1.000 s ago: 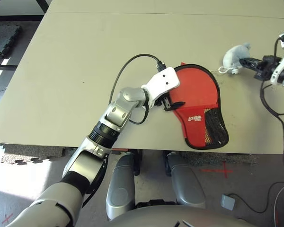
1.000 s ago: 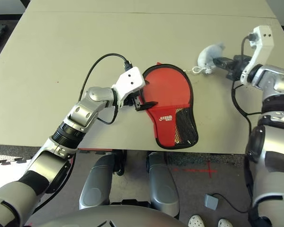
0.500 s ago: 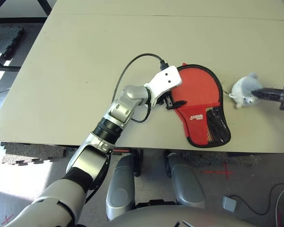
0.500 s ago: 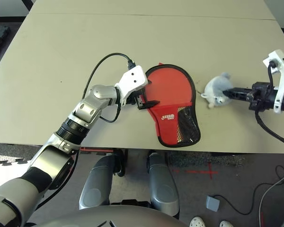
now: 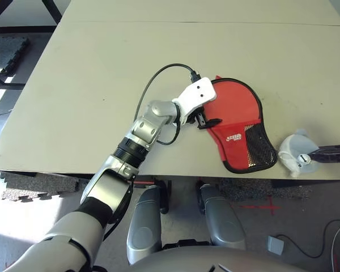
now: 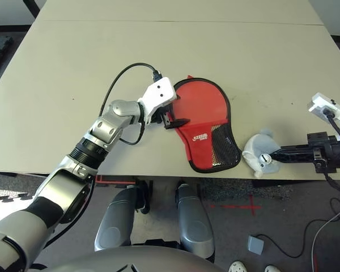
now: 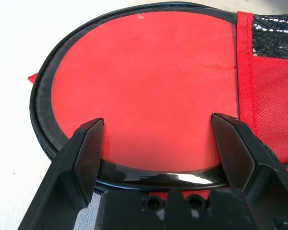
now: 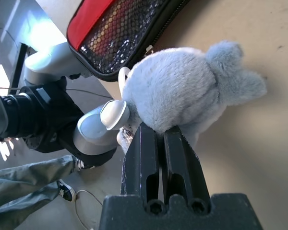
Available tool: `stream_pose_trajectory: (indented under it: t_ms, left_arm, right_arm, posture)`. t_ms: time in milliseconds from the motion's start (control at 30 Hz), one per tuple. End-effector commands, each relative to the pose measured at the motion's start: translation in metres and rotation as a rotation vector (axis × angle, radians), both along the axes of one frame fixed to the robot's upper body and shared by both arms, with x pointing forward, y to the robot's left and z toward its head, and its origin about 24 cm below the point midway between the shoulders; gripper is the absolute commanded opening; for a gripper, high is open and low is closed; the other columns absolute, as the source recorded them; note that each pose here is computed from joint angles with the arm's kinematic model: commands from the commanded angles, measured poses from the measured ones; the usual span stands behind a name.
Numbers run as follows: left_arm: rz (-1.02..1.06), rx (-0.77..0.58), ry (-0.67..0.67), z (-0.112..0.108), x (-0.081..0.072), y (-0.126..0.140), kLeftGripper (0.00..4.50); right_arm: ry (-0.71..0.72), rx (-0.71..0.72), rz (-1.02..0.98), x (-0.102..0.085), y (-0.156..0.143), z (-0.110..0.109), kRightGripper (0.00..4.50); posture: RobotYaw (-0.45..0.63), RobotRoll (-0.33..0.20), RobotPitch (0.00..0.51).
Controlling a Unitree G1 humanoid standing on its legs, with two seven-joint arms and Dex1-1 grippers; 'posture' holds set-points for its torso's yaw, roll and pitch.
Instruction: Store the ping-pong paddle in its case and zip it.
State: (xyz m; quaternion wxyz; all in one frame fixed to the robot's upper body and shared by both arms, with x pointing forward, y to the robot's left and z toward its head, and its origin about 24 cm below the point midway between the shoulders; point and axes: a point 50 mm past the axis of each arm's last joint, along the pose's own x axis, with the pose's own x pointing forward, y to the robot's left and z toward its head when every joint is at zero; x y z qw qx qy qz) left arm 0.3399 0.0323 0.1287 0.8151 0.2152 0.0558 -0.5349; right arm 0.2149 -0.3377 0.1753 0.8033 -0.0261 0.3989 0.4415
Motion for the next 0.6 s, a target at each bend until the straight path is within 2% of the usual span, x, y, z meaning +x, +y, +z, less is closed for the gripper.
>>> stream_pose_trajectory:
  t_ms: [33,200,333,467,600]
  left_arm:
    - [0.059,0.111,0.115,-0.033,-0.004,0.020,4.50]
    - [-0.039,-0.030,0.127,0.000,-0.014,0.034,4.50]
    - [-0.039,-0.137,0.118,0.032,-0.019,0.056,4.50]
    - [0.041,-0.263,0.091,0.057,-0.018,0.074,4.50]
    - [0.324,-0.456,0.009,0.075,-0.001,0.106,4.50]
  right_arm:
    - [0.050,0.082,-0.005,-0.001,0.004,0.007,1.15]
    - [0.046,0.088,-0.020,-0.005,-0.010,0.018,2.98]
    - [-0.057,0.157,-0.143,0.003,-0.032,0.024,4.48]
    - [-0.261,0.246,-0.298,0.026,-0.044,0.027,4.48]
    - [-0.581,0.250,-0.547,0.057,-0.056,0.027,4.48]
  posture:
    - [-0.24,0.000,0.271]
    - [-0.23,0.000,0.267]
    - [-0.22,0.000,0.262]
    - [-0.20,0.000,0.256]
    - [-0.18,0.000,0.252]
